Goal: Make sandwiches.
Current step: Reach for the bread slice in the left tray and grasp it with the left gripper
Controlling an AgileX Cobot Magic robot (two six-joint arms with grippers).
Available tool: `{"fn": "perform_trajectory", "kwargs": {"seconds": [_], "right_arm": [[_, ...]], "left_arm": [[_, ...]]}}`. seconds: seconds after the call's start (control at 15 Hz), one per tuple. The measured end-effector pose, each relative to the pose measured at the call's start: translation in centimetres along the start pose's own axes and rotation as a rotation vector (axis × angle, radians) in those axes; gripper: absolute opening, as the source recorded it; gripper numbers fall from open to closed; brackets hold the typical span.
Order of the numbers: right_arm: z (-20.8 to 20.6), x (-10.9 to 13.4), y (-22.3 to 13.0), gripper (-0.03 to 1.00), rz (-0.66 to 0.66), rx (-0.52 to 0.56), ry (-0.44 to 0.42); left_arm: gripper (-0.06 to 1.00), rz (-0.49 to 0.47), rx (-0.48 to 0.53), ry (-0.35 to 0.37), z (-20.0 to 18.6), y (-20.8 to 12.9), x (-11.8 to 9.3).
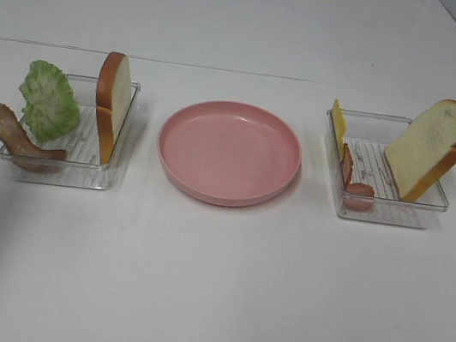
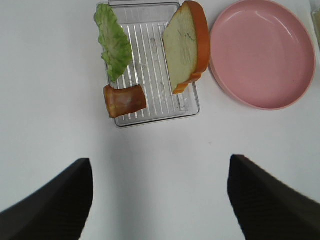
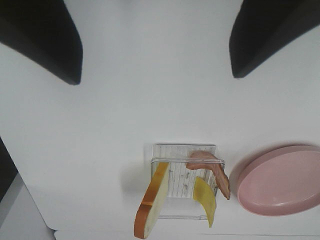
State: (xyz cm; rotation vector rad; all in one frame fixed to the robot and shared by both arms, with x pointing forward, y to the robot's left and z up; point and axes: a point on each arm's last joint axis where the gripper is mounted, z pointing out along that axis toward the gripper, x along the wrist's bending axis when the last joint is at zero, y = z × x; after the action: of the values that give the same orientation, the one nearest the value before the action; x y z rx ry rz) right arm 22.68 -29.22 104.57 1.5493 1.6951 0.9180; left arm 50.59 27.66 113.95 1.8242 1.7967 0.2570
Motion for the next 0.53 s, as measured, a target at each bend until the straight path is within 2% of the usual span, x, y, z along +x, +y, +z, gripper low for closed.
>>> {"fn": "perform_trajectory", "kwargs": {"seconds": [0.27,0.4,0.53], "right_arm": [[0.0,0.0,0.0,0.76,0.000,0.000,0.000],[0.0,0.0,0.0,0.76,0.000,0.000,0.000],[0.0,0.0,0.0,0.76,0.000,0.000,0.000]], "left_arm": [[0.71,0.021,0.085,-0.020,4.2,3.6,-1.4],[0.71,0.017,0.185,0.014,8.2,5.1,-3.4],[0.71,-0.001,0.215,0.032,10.4,5.8,-4.8]]}}
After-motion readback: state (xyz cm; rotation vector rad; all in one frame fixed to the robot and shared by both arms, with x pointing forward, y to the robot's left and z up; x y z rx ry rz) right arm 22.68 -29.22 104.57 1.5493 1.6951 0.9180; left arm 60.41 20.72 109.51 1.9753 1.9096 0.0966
